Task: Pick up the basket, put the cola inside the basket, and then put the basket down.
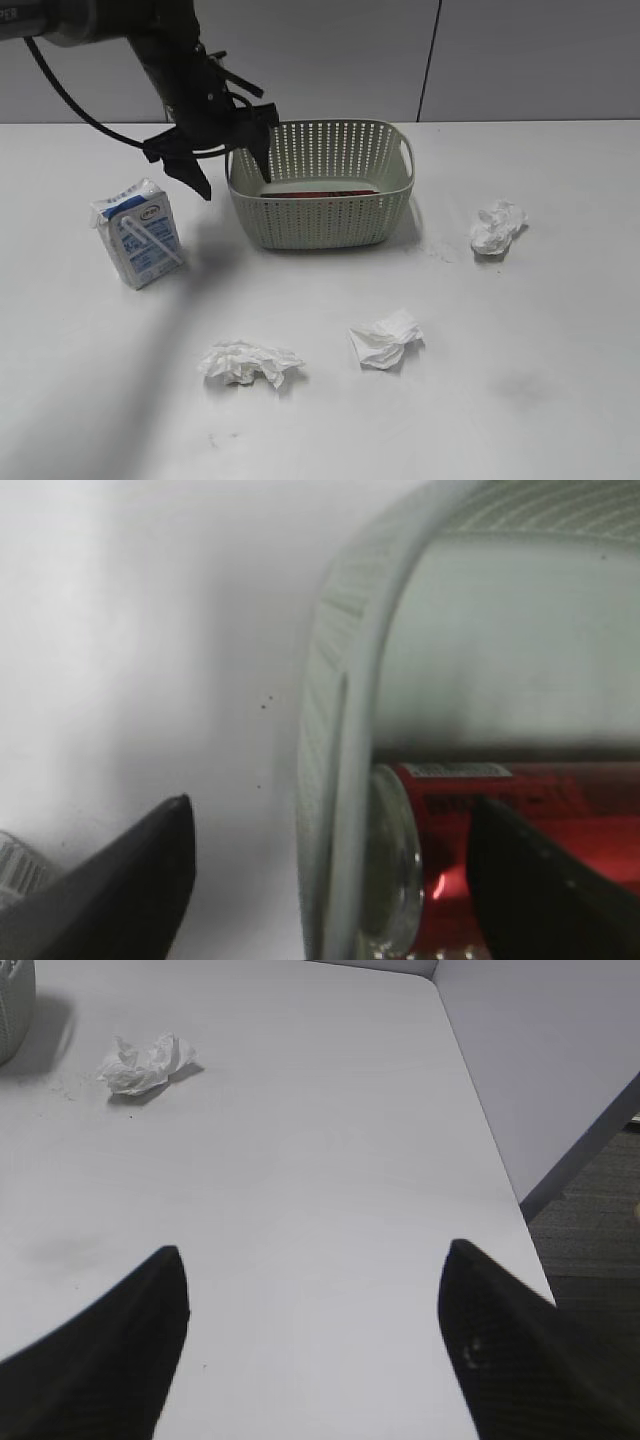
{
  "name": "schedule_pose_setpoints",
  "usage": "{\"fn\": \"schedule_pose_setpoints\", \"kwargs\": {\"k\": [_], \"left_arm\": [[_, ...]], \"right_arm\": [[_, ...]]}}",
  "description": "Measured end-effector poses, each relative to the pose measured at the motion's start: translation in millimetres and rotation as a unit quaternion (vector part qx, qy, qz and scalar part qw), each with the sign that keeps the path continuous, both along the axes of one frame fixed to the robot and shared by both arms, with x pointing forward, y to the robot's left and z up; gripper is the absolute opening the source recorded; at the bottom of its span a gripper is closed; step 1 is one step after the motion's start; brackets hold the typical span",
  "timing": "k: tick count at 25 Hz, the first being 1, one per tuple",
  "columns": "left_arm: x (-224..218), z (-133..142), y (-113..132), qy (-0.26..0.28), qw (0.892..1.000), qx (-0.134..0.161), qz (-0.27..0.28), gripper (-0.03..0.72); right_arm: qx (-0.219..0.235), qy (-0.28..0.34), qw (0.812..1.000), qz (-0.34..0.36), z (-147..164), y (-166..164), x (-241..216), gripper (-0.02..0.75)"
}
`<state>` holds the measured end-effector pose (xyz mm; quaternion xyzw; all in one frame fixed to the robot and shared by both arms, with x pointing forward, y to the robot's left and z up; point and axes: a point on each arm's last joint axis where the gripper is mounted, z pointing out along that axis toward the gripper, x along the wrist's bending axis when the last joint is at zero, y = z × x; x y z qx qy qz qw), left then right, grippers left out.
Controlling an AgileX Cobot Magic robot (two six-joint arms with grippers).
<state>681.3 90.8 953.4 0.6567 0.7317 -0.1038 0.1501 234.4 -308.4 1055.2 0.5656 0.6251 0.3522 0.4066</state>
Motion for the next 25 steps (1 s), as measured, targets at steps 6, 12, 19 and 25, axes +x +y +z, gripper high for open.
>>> {"fn": "schedule_pose_setpoints", "kwargs": {"k": [6,12,19,25], "left_arm": [[22.3,63.8,15.2,-0.091,0.996,0.001,-0.013,0.646],[27.4,137.1,41.7,-0.215,0.976,0.021,-0.013,0.622],[25.7,176.4,96.3,-0.281,0.953,0.109,-0.014,0.598],[14.4,210.0,147.6,-0.310,0.940,0.140,0.018,0.591]], "right_arm": [[0.000,0.000,1.000,0.000,0.0,0.0,0.0,0.590],[0.000,0.000,1.000,0.000,0.0,0.0,0.0,0.590],[0.000,0.000,1.000,0.000,0.0,0.0,0.0,0.590],[0.000,0.000,1.000,0.000,0.0,0.0,0.0,0.590]]}}
